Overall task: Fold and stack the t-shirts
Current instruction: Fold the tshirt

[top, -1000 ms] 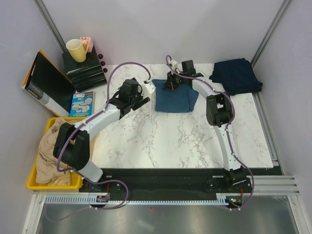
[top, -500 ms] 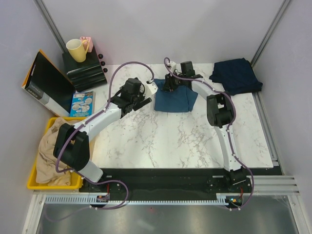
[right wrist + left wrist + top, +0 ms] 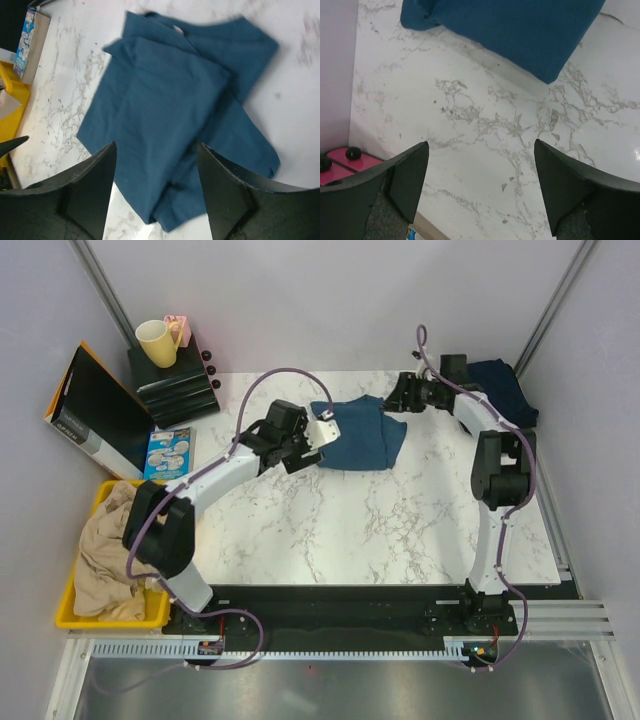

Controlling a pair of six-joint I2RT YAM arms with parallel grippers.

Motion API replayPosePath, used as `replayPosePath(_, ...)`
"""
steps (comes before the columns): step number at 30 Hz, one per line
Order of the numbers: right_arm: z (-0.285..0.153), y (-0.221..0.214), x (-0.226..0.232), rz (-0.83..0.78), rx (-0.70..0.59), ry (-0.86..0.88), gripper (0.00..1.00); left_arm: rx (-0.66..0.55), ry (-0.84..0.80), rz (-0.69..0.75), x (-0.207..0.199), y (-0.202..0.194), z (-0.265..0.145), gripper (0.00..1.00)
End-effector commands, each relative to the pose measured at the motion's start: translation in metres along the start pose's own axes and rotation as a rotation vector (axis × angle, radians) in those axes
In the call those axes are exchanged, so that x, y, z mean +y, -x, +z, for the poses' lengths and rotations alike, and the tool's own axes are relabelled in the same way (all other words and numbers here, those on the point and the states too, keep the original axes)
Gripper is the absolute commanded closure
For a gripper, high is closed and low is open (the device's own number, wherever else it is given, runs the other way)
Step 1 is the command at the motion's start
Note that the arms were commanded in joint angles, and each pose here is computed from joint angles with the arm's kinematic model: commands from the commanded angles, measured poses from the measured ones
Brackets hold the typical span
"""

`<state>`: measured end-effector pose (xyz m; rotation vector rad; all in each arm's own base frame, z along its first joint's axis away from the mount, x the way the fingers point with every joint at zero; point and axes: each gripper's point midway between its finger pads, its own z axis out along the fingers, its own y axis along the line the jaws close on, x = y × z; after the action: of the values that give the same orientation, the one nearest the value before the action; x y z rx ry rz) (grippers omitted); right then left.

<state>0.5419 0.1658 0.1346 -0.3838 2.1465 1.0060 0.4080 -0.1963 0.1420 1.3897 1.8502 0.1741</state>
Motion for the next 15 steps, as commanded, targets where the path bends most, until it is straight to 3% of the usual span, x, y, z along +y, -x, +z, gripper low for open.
replayPosePath(1,-0.010,-0.042,-0.014,0.246,0.073,0.076,0.30,-0.077,-0.086,0.095,0.002,0.036,0.044,0.08)
replayPosePath(6,-0.017,-0.061,-0.038,0.364,0.088,0.102,0.32,-0.132,-0.007,0.119,0.041,0.082,0.073,0.08)
replayPosePath(15,-0.034,-0.100,-0.067,0.544,0.119,0.084,0.30,-0.177,0.007,0.172,0.042,0.114,0.111,0.08)
